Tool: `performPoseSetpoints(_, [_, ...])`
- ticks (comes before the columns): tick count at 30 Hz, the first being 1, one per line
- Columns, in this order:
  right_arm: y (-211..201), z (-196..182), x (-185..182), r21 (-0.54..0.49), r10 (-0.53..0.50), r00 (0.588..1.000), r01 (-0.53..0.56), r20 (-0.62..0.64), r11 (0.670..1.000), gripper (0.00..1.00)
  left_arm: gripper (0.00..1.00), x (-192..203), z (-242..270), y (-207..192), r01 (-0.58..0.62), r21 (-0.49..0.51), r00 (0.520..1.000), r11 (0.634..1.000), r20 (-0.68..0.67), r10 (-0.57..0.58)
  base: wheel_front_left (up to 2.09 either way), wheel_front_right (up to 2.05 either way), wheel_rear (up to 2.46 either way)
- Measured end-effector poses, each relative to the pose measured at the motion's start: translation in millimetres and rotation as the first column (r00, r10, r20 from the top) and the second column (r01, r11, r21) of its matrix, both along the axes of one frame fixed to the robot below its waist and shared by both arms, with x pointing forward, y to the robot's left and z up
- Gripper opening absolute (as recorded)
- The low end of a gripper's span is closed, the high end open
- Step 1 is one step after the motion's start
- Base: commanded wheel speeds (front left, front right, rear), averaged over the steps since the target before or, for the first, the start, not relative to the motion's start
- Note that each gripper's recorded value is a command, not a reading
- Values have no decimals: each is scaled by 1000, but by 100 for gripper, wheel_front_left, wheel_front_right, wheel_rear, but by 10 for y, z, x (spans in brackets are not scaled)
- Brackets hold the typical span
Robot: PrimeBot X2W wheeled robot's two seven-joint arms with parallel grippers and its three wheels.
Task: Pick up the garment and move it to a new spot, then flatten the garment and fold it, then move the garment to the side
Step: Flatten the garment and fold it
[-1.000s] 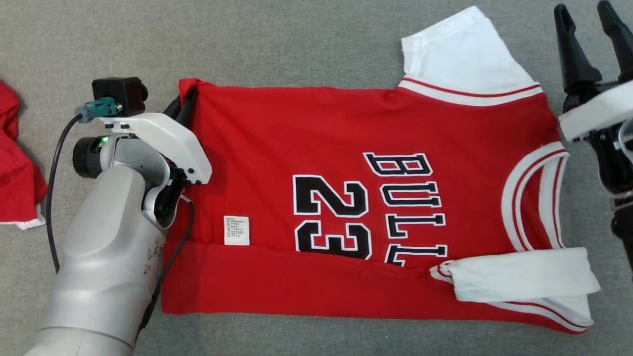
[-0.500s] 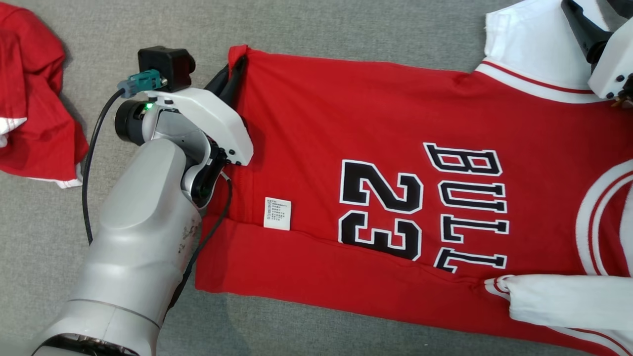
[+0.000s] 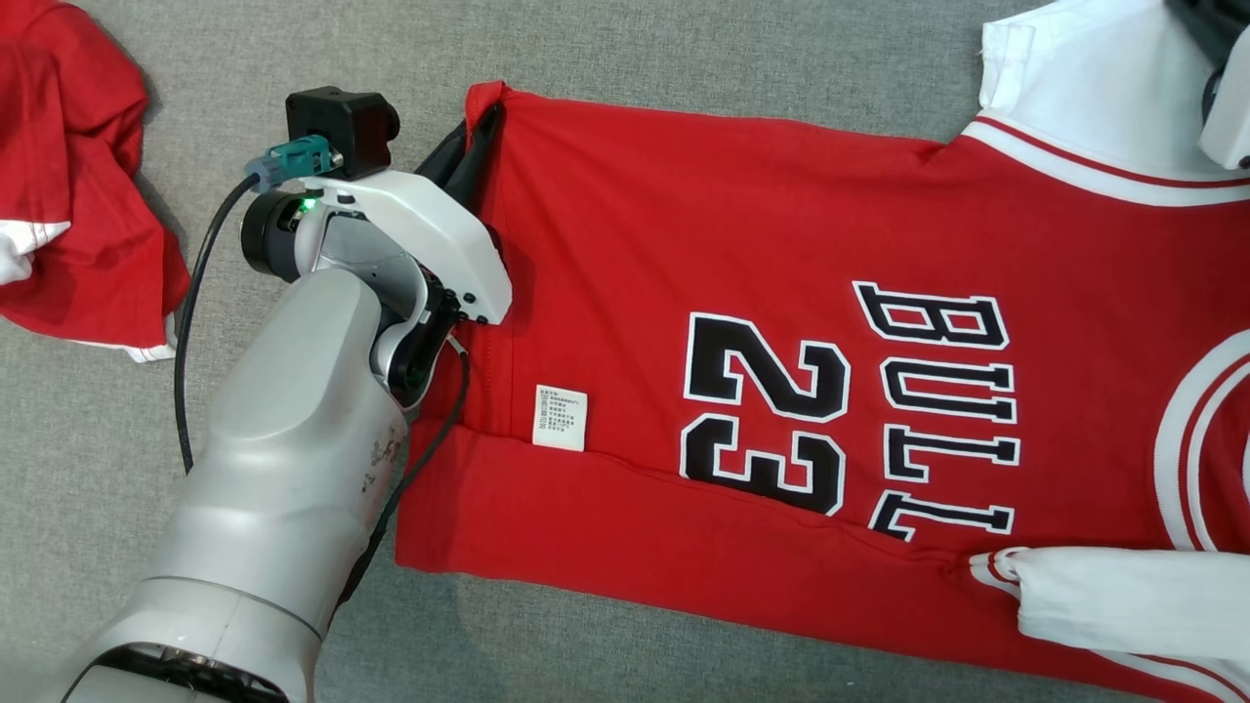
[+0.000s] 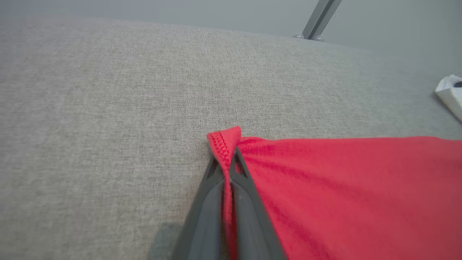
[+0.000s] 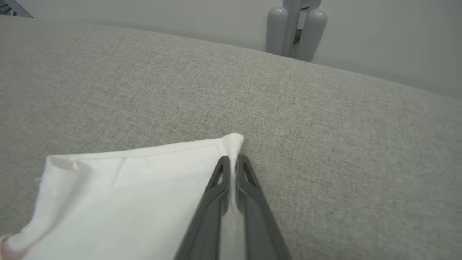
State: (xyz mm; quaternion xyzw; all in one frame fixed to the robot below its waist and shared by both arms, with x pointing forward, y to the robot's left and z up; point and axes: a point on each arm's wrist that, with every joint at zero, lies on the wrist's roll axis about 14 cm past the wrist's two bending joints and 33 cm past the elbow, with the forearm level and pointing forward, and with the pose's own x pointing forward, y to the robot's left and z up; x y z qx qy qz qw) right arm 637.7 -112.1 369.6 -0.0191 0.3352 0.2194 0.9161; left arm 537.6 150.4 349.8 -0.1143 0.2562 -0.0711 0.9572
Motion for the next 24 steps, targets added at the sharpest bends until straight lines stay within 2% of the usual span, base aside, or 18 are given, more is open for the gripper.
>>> performPoseSetpoints(8, [32,495,84,130,-23,987,2,159,992,0,0,1,125,-14,-13,-18,999,1000,49,14,0,0,0])
performPoseSetpoints(16, [-77,869,-174,241,-42,965,-23,261,970,0,0,43,412,22,-7,-27,990,1000,143,11,0,0,0])
performPoseSetpoints(21, [-101,1043,-498,357,-67,958,-38,278,934,0,0,-57,538,-30,-3,-98,987,995,157,19,0,0,0])
performPoseSetpoints(24, [-110,1084,-775,445,-92,963,-31,252,895,0,0,-164,585,-48,16,-126,988,992,154,3,0,0,0])
